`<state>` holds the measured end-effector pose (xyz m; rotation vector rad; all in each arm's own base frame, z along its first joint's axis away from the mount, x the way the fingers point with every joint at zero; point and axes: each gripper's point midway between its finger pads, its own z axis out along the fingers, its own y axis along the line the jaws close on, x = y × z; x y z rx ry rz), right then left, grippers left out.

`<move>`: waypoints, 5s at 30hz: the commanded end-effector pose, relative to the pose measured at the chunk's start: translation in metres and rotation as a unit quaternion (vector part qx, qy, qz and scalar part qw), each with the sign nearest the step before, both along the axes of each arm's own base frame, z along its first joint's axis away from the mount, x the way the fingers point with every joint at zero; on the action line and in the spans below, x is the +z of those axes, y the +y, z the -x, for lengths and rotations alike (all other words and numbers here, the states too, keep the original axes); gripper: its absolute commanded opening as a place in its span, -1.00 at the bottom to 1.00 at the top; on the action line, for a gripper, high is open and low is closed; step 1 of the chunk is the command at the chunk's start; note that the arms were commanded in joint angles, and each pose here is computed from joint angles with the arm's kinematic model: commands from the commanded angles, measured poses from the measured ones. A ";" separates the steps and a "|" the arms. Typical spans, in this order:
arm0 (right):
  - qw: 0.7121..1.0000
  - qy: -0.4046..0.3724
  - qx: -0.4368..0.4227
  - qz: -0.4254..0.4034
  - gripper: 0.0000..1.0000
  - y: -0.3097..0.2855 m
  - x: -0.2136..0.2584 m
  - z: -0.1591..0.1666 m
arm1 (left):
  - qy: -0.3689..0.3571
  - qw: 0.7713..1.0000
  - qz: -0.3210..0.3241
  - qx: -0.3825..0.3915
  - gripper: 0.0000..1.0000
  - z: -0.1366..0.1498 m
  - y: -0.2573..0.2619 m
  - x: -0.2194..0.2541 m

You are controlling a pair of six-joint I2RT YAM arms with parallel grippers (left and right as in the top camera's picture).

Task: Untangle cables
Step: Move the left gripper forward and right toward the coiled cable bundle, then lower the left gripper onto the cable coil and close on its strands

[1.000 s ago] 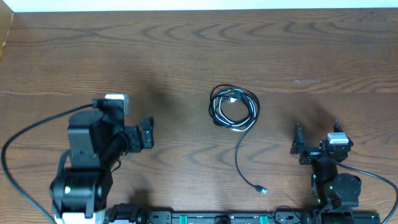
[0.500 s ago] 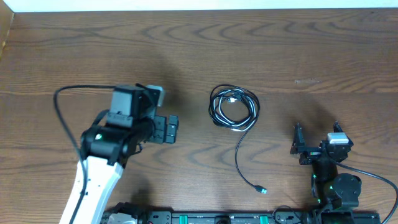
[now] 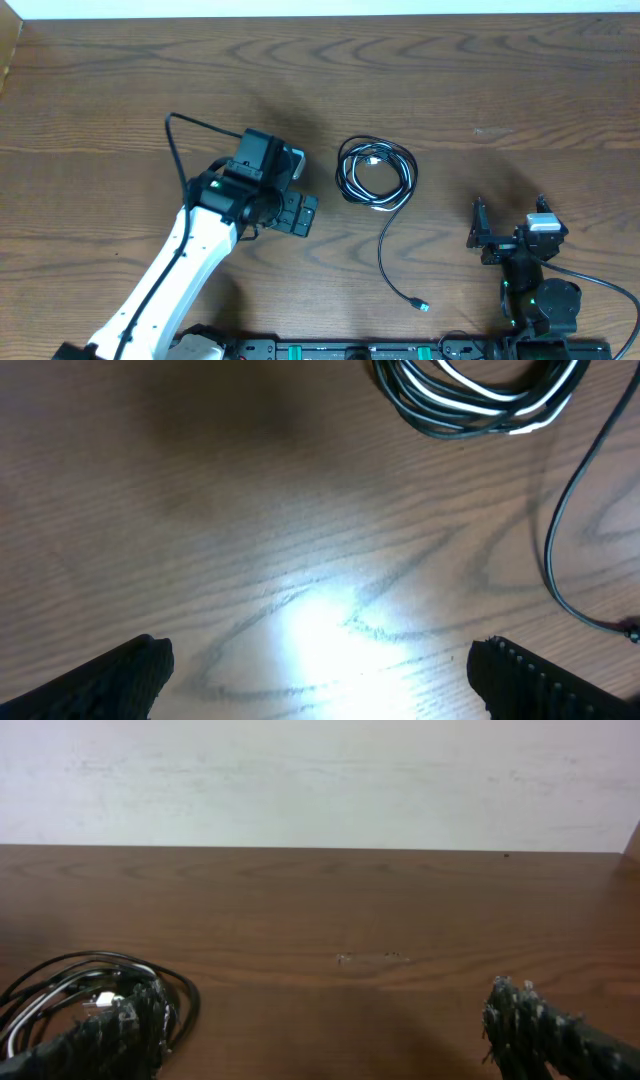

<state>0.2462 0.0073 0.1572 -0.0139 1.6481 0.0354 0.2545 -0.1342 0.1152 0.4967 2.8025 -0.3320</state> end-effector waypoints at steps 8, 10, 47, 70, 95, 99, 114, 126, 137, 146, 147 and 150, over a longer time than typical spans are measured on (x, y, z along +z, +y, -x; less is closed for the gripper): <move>1.000 0.002 -0.005 0.004 0.99 -0.002 -0.002 0.000 | 0.006 1.000 0.000 -0.001 0.99 -0.007 -0.005 -0.005; 1.000 0.002 -0.006 0.005 0.99 -0.002 -0.002 0.000 | 0.003 1.000 0.004 0.002 0.99 -0.009 -0.006 -0.004; 1.000 0.002 -0.006 0.005 0.99 -0.002 -0.002 0.000 | -0.003 0.994 -0.044 0.098 0.99 -0.035 -0.043 -0.038; 1.000 0.002 -0.006 0.005 0.99 -0.002 -0.002 0.000 | 0.020 0.993 -0.042 0.108 0.99 -0.057 -0.071 -0.041; 1.000 0.002 -0.006 0.005 0.99 -0.002 -0.002 0.000 | 0.014 0.989 -0.029 0.147 0.99 -0.064 -0.101 -0.068; 1.000 0.002 -0.006 0.005 0.99 -0.002 -0.002 0.000 | 0.010 0.987 -0.021 0.157 0.99 -0.068 -0.104 -0.069; 1.000 0.002 -0.006 0.005 0.98 -0.002 -0.002 0.000 | 0.032 0.986 -0.042 0.160 0.99 -0.065 -0.103 -0.096; 1.000 0.002 -0.006 0.005 0.98 -0.002 -0.002 0.000 | 0.038 0.979 -0.031 0.197 0.99 -0.069 -0.106 -0.104; 1.000 0.002 -0.006 0.005 0.99 -0.002 -0.002 0.000 | 0.048 0.978 -0.042 0.197 0.99 -0.066 -0.103 -0.116; 1.000 0.002 -0.006 0.005 0.99 -0.002 -0.002 0.000 | 0.039 0.978 -0.050 0.200 0.98 -0.069 -0.100 -0.116; 1.000 0.002 -0.005 0.004 0.99 -0.002 -0.002 0.000 | 0.040 0.978 -0.051 0.200 0.95 -0.068 -0.100 -0.116; 1.000 0.002 -0.006 0.005 0.98 -0.002 -0.002 0.000 | 0.041 0.978 -0.052 0.200 0.74 -0.067 -0.099 -0.117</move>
